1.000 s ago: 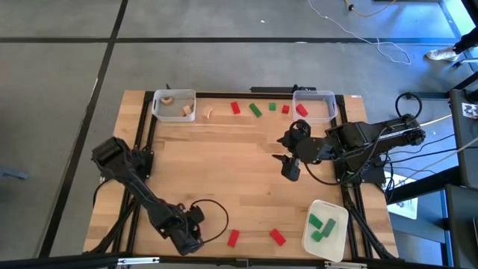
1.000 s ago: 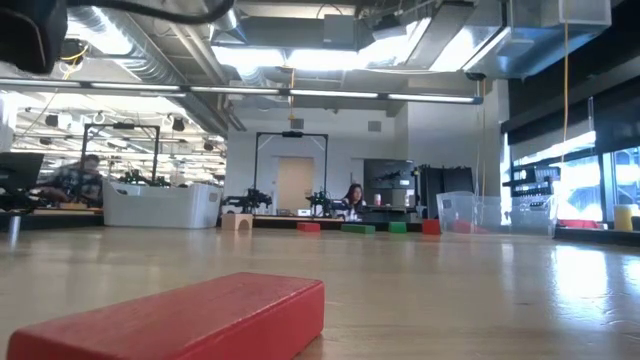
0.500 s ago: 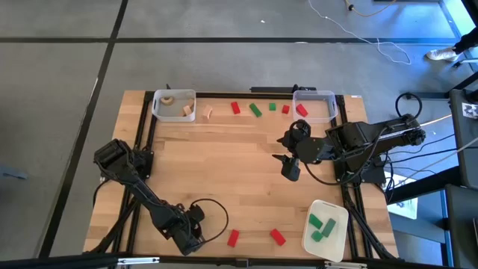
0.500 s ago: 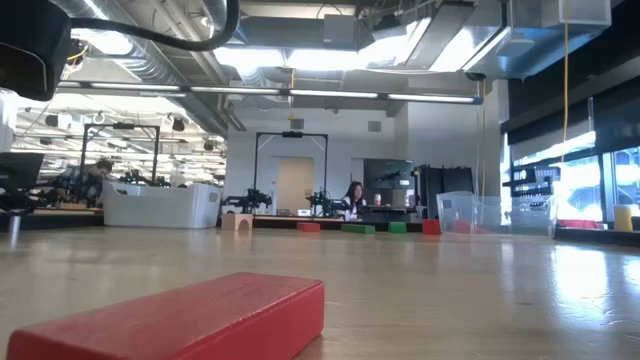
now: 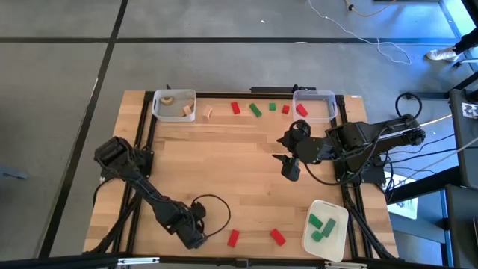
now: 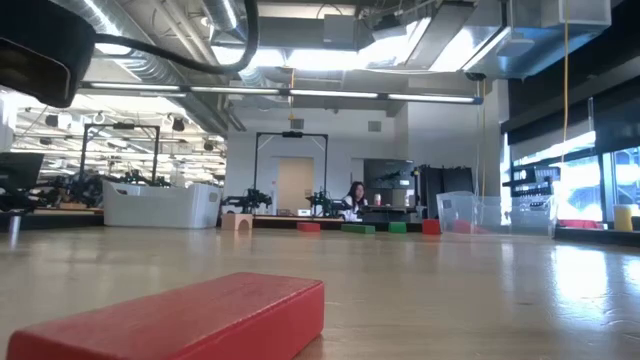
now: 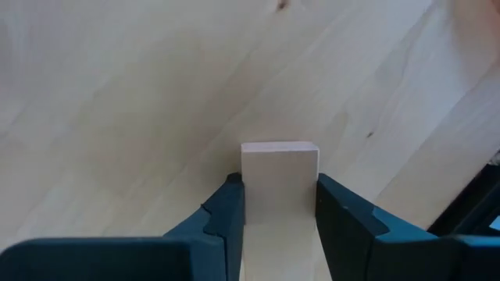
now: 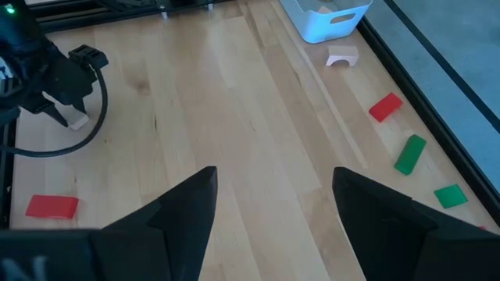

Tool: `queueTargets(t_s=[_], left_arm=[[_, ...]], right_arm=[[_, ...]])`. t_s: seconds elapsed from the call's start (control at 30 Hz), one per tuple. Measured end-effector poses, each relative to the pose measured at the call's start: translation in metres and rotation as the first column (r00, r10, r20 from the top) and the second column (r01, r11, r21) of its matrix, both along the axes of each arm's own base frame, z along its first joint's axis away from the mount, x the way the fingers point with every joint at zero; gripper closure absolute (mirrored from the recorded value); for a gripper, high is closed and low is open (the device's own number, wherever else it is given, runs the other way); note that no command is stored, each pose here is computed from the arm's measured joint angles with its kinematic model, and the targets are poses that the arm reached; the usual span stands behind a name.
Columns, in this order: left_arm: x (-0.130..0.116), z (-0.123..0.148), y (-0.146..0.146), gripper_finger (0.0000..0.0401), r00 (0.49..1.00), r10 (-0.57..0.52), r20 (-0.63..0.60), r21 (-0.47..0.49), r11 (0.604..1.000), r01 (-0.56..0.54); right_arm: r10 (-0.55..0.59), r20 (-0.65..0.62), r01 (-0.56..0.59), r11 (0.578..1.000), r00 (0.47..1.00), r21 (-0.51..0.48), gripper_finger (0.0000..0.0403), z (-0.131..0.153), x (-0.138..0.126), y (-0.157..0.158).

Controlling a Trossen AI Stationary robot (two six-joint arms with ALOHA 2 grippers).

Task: Sort & place blocks by color
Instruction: Put the light brown block into the gray bin

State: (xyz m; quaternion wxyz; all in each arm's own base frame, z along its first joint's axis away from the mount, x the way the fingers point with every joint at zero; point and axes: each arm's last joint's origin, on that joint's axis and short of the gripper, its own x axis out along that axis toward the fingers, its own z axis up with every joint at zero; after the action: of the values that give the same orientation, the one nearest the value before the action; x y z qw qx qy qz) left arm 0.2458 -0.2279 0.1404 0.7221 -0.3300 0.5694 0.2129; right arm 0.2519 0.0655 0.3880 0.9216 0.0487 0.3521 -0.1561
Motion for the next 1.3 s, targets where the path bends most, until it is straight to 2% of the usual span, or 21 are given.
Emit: queueTargets(t_s=[0.2,0.37,0.57,0.67,0.97,1.13,1.3], left_arm=[[0.000,0.017,0.017,0.0285,0.999,0.038,0.012,0.038,0.999,-0.038],[-0.003,0.044,0.038,0.0285,0.996,0.082,0.023,0.050,0.995,-0.083],[-0.009,0.083,0.077,0.0285,0.980,0.184,0.076,0.080,0.979,-0.189],[-0.012,0.100,0.102,0.0285,0.962,0.247,0.117,0.117,0.958,-0.261],[-0.026,0.147,0.194,0.0285,0.915,0.334,0.225,0.184,0.908,-0.377],[-0.031,0.155,0.250,0.0285,0.901,0.367,0.231,0.270,0.866,-0.422],[-0.040,0.156,0.305,0.0285,0.866,0.446,0.224,0.345,0.795,-0.499]], right_arm=[[0.000,0.000,0.000,1.000,1.000,0.000,0.0148,0.000,0.000,0.000],[0.002,0.000,-0.002,1.000,1.000,-0.002,0.0148,0.000,0.000,0.000],[-0.003,0.001,0.003,1.000,1.000,-0.008,0.0148,0.000,0.000,0.000],[-0.003,0.001,0.003,1.000,1.000,-0.008,0.0148,0.000,0.000,0.000],[-0.014,0.009,0.015,1.000,1.000,-0.020,0.0148,0.001,0.000,-0.001],[-0.047,0.021,0.048,0.997,0.999,-0.055,0.0148,0.001,0.000,-0.002],[-0.055,0.026,0.056,0.996,0.998,-0.062,0.0148,0.001,0.000,-0.002]])
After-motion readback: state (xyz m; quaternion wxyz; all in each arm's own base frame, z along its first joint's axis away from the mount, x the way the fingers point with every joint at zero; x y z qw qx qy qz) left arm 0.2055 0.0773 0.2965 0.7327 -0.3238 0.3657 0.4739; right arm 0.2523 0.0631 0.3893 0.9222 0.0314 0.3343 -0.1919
